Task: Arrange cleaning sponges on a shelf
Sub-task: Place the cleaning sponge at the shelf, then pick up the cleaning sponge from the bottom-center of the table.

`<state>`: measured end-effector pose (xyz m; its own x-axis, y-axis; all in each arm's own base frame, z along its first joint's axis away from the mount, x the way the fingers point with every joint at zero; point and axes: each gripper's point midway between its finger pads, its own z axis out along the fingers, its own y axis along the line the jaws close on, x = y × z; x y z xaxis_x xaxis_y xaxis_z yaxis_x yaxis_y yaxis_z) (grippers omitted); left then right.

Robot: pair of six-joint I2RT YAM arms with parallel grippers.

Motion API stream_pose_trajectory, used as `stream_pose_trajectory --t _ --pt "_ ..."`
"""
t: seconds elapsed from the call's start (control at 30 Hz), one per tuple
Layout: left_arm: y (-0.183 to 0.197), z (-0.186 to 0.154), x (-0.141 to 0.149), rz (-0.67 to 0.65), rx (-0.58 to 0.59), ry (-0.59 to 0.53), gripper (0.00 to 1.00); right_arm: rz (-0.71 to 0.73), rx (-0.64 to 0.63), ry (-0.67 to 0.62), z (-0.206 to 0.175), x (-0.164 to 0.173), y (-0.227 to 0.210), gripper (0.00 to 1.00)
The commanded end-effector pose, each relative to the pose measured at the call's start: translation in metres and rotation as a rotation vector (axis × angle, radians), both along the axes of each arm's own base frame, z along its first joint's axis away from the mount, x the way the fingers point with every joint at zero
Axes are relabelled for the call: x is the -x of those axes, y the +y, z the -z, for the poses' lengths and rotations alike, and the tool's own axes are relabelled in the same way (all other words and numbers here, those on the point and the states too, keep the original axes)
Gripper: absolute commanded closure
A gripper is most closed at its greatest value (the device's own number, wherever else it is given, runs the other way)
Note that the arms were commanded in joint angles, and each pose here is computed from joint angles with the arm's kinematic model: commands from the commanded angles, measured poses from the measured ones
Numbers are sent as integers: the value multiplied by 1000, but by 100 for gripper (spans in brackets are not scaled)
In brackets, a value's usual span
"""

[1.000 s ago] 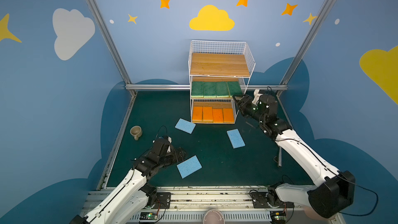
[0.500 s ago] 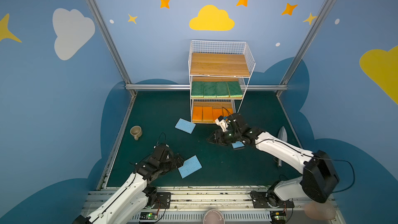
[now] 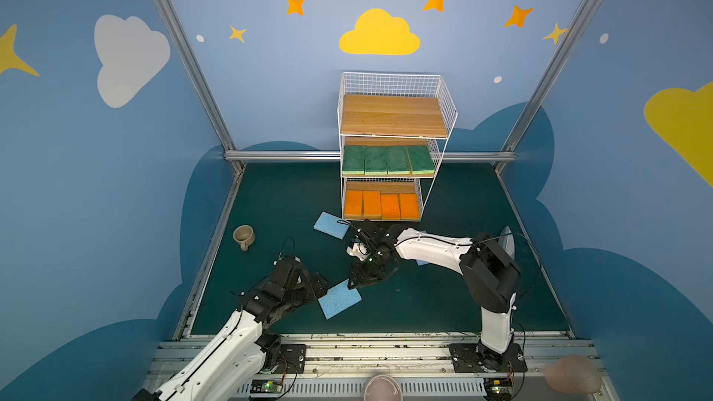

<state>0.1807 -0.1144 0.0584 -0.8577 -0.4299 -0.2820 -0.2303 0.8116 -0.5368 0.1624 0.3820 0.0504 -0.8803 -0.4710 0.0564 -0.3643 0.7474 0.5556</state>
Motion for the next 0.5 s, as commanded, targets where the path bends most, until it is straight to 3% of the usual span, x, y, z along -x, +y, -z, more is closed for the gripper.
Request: stream_pose_trajectory --t 0.0,0.33,0.47 --pt "3 -8 -1 2 -11 -17 3 9 44 0 5 0 -5 53" --pt "4 -16 -3 -4 -1 -44 3 -2 61 0 25 1 6 56" --pt "3 -22 -4 -3 11 -57 2 9 53 -22 25 -6 8 64"
